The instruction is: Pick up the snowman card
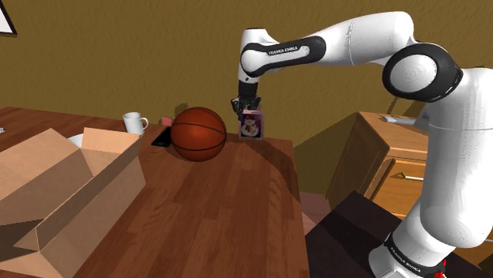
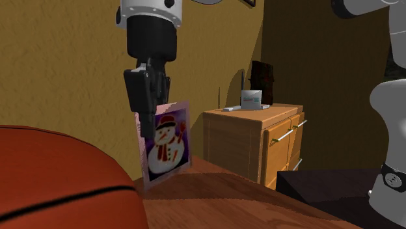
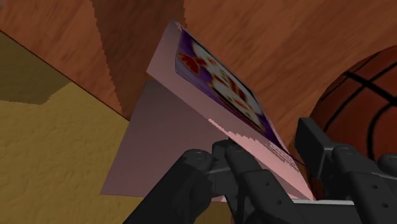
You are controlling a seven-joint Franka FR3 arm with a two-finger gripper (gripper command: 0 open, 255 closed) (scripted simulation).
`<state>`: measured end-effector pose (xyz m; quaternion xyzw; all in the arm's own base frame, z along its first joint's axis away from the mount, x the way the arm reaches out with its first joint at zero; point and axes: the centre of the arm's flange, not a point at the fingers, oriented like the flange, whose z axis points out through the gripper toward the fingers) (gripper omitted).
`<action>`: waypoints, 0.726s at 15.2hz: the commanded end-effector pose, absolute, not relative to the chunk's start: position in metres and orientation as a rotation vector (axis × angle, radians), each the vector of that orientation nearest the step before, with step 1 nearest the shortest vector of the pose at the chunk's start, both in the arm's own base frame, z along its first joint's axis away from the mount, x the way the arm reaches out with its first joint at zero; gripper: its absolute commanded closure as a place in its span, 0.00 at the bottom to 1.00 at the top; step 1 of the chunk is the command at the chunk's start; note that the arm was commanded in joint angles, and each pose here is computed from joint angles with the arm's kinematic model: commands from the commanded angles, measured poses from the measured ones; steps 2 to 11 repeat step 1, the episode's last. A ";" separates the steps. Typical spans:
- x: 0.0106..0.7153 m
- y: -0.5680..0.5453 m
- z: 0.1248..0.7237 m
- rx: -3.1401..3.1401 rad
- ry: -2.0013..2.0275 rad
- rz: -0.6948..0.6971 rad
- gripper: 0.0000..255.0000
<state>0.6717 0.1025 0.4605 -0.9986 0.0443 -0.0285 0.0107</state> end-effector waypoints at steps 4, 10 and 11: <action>0.672 0.103 0.464 -3.116 0.138 -0.089 1.00; 0.672 0.103 0.464 -3.116 0.138 -0.089 1.00; 0.672 0.103 0.464 -3.116 0.138 -0.089 1.00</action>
